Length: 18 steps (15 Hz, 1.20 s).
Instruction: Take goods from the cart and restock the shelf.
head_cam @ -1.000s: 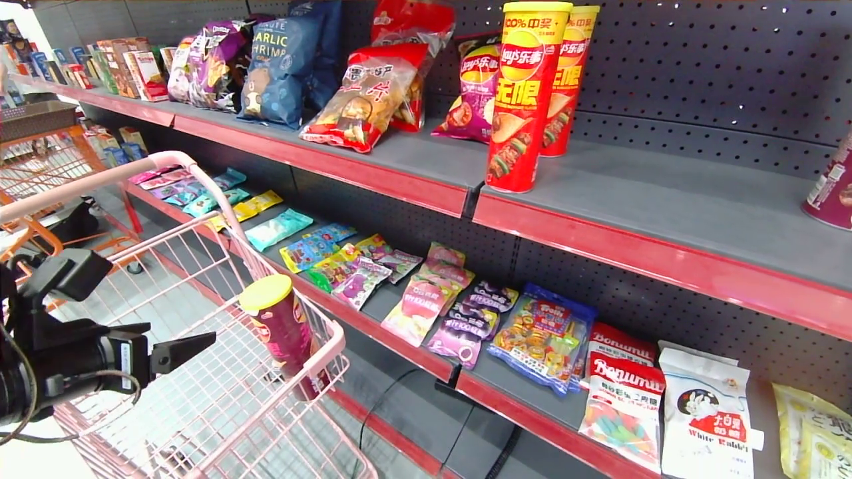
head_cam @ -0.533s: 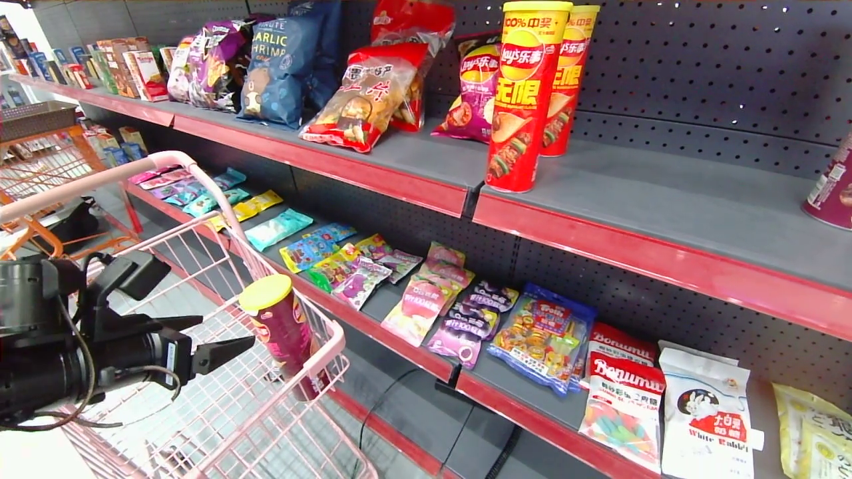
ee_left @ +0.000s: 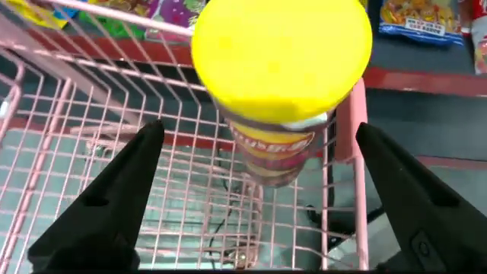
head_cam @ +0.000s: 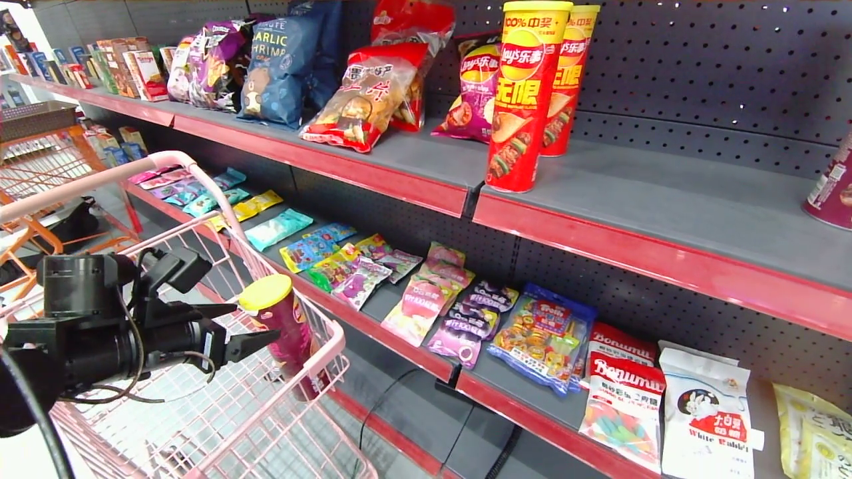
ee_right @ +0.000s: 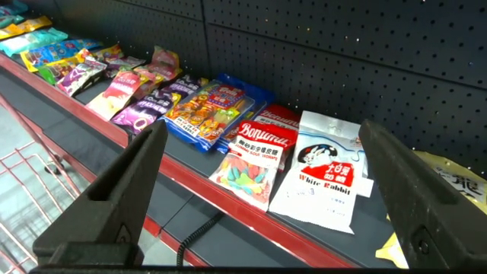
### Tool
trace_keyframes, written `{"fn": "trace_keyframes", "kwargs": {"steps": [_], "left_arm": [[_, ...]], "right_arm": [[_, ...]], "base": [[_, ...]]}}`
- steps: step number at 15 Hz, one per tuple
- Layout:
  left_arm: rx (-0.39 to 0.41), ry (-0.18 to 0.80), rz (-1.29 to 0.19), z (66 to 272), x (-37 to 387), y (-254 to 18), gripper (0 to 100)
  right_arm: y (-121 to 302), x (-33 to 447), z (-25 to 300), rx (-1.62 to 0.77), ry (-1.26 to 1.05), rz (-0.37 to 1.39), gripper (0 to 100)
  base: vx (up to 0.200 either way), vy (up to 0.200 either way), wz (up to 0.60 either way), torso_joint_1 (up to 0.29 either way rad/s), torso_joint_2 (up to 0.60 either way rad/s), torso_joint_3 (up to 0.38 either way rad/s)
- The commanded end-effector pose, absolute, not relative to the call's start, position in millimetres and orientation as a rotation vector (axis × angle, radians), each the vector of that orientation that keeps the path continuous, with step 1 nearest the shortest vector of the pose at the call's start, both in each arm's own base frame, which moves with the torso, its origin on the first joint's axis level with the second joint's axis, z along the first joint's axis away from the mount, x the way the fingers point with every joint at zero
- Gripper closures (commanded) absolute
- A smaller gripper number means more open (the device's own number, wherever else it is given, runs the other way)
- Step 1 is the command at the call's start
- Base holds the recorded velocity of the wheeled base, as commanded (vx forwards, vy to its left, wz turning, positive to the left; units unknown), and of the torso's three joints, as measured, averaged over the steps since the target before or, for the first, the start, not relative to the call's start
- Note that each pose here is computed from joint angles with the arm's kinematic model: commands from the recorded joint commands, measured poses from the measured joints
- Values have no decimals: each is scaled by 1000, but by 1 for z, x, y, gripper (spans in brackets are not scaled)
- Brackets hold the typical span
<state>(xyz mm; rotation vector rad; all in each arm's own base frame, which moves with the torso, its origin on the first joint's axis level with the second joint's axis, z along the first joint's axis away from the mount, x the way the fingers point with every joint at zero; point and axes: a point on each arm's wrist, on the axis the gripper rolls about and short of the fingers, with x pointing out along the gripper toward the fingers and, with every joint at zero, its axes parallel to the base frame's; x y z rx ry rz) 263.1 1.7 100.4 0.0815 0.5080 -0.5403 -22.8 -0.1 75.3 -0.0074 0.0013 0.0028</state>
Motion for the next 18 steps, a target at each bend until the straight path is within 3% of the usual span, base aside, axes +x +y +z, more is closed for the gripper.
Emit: {"fn": "trace_keyframes", "kwargs": {"steps": [1, 10, 11, 15, 18], "left_arm": [[73, 540, -565, 89, 272, -2, 0], [101, 461, -603, 61, 304, -11, 0], [105, 444, -603, 61, 306, -11, 100], [103, 436, -599, 63, 301, -11, 100], [100, 374, -574, 91, 278, -7, 100]], "right_arm": [[0, -23, 75, -8, 2, 3, 0], [0, -23, 75, -8, 2, 3, 0], [0, -23, 75, -8, 2, 3, 0], [0, -23, 75, -8, 2, 3, 0], [0, -23, 75, -6, 2, 3, 0]], "base": [[0, 0, 0, 0, 0, 0], [0, 0, 0, 0, 0, 0], [0, 0, 0, 0, 0, 0], [0, 0, 0, 0, 0, 0], [0, 0, 0, 0, 0, 0]]}}
